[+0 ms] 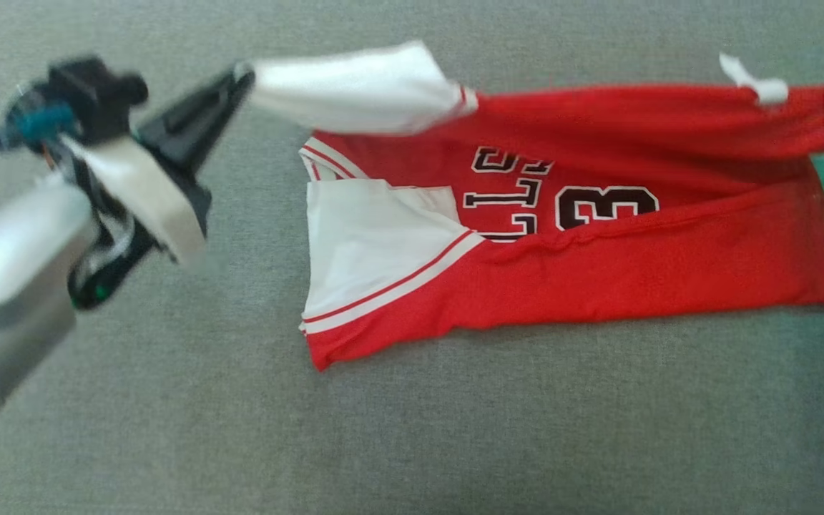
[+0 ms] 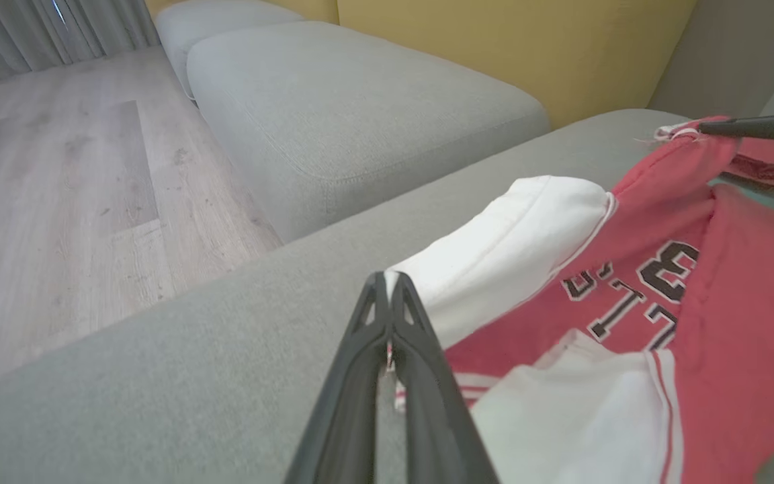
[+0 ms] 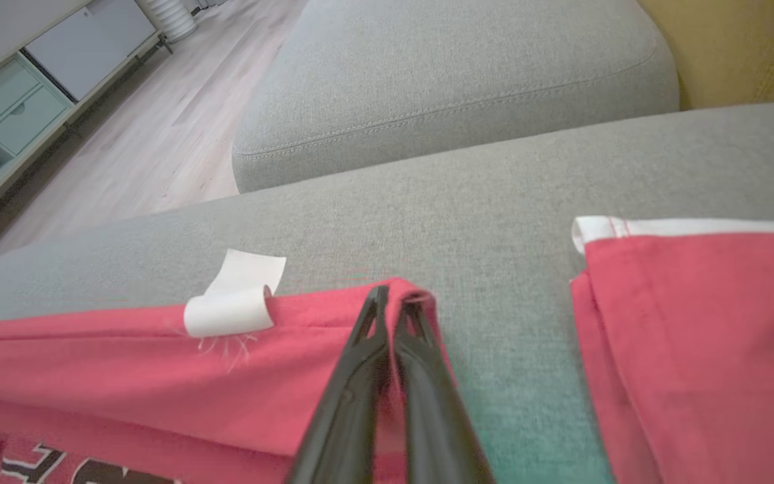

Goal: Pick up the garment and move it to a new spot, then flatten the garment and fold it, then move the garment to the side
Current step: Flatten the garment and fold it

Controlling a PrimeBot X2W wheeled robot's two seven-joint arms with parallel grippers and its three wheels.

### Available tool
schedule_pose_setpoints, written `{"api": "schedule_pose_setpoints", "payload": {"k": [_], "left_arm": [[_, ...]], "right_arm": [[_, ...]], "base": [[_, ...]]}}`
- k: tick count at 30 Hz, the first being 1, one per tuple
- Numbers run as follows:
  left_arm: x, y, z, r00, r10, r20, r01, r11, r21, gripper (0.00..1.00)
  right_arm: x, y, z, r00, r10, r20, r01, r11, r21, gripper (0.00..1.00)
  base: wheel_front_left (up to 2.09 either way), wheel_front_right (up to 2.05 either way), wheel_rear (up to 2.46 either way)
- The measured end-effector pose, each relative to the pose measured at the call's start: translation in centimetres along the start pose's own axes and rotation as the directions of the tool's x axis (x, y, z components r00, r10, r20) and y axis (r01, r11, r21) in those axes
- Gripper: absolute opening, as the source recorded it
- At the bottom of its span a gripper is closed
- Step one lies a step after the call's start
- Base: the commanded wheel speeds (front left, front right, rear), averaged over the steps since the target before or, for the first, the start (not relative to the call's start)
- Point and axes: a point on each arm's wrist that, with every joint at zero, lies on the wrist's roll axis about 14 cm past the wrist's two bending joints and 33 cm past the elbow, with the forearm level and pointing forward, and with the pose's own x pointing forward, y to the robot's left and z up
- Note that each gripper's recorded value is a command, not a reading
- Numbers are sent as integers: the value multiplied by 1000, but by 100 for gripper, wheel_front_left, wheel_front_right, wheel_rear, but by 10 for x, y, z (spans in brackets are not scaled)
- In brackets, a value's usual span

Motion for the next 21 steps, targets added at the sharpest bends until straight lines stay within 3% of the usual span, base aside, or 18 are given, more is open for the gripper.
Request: {"api": "schedule_pose_setpoints", "payload": {"k": [10,21], "left_arm": [[-25,-48,-45,997,-63,-35,59,992,-109,0],[-46,-74,-74,994,-76,-76,61,983,-174,0]], "right_arm": [[-23,-10,-32,999,-17,-46,18,999,30,0],[-45,-13,-49,998,-29,-56,33,997,67,0]], "base": [[0,0,0],[0,0,0]]}}
